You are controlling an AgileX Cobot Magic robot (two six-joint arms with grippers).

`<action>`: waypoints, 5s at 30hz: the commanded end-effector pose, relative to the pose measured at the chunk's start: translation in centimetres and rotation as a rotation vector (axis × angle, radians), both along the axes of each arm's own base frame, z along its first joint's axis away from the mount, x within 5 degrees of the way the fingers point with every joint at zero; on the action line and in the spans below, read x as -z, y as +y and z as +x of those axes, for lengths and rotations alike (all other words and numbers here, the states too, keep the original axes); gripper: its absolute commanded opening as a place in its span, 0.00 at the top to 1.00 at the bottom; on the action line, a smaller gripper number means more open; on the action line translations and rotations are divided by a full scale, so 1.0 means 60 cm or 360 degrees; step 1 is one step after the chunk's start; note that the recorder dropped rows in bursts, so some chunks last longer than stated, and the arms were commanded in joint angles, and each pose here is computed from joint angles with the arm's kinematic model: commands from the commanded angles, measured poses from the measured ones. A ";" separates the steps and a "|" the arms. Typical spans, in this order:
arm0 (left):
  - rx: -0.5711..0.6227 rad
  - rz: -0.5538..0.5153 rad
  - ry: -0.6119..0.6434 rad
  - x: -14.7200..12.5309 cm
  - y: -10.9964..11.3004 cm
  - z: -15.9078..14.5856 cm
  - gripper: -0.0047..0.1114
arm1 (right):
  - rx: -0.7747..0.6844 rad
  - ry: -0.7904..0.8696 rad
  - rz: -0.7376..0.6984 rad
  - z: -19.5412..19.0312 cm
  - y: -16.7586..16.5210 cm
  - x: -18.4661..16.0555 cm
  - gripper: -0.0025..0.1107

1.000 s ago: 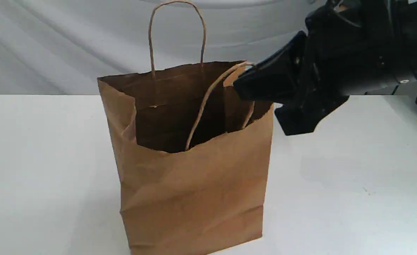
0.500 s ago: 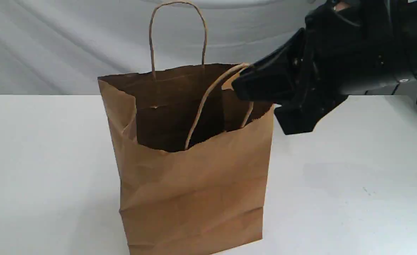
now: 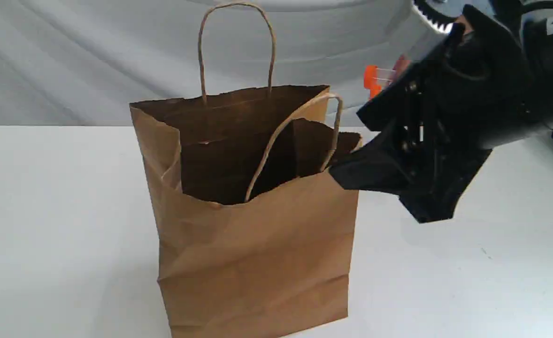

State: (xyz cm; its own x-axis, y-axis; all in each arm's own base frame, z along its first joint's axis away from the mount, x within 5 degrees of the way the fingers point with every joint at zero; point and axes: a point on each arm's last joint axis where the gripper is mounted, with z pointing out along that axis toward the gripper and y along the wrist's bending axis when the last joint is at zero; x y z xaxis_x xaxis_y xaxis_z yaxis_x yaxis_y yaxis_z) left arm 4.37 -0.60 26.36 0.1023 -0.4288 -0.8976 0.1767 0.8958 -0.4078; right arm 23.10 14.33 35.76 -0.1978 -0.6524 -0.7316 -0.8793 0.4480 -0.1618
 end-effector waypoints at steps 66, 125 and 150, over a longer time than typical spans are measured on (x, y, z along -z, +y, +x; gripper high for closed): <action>0.1405 0.1109 0.0455 -0.132 -0.279 0.258 0.63 | 0.0691 -0.0497 -0.0050 0.042 -0.125 -0.159 0.47; 0.1602 0.1016 0.0465 -0.116 -0.319 0.287 0.96 | 0.0511 -0.0050 0.0030 0.105 -0.102 -0.081 0.52; 0.1649 0.1007 0.0479 -0.115 -0.321 0.283 0.96 | 0.0077 0.0143 -0.0076 0.250 0.033 -0.057 0.53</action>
State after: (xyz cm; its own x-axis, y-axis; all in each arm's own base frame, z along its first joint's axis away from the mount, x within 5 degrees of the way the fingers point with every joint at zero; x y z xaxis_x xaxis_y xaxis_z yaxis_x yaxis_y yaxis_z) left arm 21.46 -19.74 33.00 -0.2712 0.3400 -0.9005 0.8892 0.4466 -0.0992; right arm 38.17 15.92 38.86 -0.3012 -0.6723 -0.6762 -0.8651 0.4910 -0.1029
